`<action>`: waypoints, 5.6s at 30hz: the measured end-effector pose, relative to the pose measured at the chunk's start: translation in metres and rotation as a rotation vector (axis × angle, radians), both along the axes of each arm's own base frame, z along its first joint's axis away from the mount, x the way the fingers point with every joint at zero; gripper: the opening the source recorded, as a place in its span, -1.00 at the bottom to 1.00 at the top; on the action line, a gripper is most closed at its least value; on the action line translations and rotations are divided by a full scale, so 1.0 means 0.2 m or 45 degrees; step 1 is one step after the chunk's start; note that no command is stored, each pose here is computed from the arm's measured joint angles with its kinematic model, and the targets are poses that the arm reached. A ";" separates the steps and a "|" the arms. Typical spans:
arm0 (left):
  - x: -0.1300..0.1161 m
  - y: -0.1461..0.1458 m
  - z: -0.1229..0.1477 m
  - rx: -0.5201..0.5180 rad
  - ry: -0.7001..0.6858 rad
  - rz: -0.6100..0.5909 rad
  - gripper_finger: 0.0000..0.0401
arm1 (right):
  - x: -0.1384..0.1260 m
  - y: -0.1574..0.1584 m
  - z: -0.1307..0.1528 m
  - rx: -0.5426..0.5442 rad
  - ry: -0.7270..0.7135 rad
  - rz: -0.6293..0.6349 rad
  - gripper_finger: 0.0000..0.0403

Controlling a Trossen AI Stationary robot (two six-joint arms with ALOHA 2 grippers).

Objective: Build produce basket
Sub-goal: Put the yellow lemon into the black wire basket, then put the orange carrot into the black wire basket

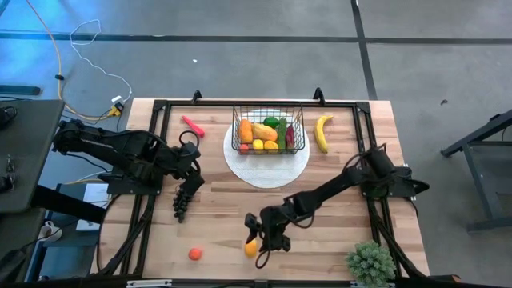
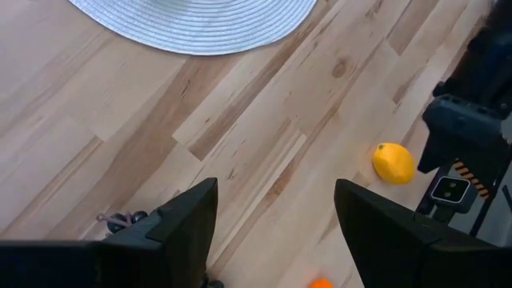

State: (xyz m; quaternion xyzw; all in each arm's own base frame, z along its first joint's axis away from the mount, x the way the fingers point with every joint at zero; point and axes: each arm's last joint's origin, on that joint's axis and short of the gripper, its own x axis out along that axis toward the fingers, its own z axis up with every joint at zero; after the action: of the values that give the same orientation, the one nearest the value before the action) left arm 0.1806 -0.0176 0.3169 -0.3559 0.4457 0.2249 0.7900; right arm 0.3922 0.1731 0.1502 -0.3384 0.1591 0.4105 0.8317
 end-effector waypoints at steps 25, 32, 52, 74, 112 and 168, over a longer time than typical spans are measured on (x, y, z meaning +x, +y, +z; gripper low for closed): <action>0.00 0.00 0.00 -0.012 -0.001 0.020 0.19 | 0.12 0.02 -0.17 -0.051 0.144 -0.023 0.23; 0.00 0.00 0.00 -0.013 -0.001 0.021 0.19 | 0.15 0.02 -0.13 -0.070 0.275 -0.099 -0.17; -0.02 0.04 -0.01 0.265 0.046 0.041 0.19 | 0.32 -0.23 0.11 -0.024 0.493 -0.864 -0.41; -0.16 0.36 -0.01 0.749 0.469 0.331 0.19 | 0.31 -0.83 0.67 -0.067 0.438 -2.132 -0.41; -0.21 0.75 -0.22 0.016 0.387 0.957 0.35 | 0.28 -1.61 0.44 0.170 1.108 -1.666 0.12; -0.19 1.26 -0.90 -0.417 0.490 1.650 -0.26 | 0.11 -1.81 0.61 0.282 1.063 -1.857 0.14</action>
State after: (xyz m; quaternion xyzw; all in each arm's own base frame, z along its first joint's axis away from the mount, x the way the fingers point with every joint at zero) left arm 0.1419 0.2345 0.1367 -0.6186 0.3036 0.6403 0.3395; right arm 0.4149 -0.1892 0.2720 0.1115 0.5904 -0.1242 0.7897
